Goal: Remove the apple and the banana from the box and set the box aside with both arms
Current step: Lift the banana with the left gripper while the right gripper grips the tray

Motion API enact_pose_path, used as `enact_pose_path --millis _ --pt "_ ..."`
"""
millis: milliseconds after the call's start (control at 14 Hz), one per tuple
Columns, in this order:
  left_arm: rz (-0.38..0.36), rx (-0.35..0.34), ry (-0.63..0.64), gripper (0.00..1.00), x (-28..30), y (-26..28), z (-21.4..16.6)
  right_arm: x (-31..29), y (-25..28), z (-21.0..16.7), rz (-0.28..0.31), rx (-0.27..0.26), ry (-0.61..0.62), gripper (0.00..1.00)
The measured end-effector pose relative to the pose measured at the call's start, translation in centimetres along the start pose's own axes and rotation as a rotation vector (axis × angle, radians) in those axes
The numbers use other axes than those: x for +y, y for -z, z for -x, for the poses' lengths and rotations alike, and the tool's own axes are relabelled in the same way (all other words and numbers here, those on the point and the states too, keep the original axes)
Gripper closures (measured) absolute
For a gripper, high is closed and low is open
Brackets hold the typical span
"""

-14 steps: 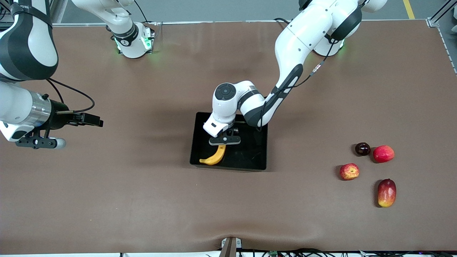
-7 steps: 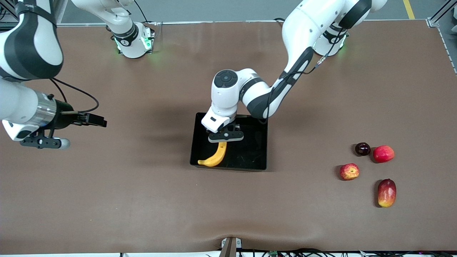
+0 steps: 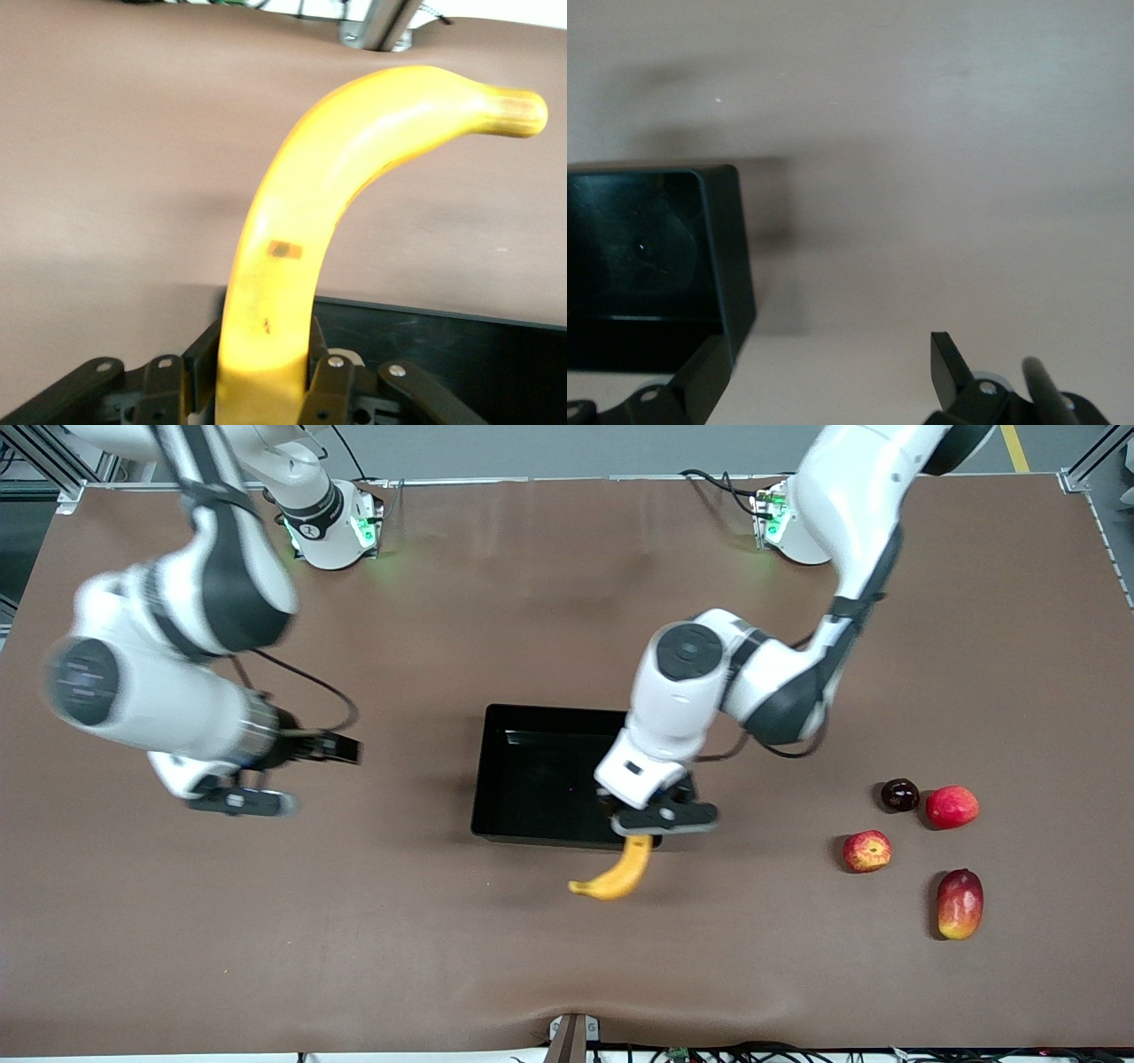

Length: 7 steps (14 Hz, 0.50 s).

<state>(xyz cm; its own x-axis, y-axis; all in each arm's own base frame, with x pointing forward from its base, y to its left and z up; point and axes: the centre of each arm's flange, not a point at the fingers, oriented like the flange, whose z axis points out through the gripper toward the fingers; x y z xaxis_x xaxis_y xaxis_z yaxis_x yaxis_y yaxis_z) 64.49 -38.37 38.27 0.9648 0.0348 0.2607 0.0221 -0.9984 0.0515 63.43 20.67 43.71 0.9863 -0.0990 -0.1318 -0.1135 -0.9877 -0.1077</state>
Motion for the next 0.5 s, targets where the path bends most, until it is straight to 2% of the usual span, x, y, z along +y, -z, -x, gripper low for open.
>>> enact_pose_path --millis 215,502 --pt "-0.068 -0.047 -0.137 0.62 -8.3 -0.4 -3.5 -6.9 -6.0 0.4 -0.005 0.051 -0.014 0.00" --pt "-0.111 -0.116 -0.308 0.62 -23.0 -3.0 -7.3 -12.6 -13.7 2.0 0.017 0.050 0.001 0.00"
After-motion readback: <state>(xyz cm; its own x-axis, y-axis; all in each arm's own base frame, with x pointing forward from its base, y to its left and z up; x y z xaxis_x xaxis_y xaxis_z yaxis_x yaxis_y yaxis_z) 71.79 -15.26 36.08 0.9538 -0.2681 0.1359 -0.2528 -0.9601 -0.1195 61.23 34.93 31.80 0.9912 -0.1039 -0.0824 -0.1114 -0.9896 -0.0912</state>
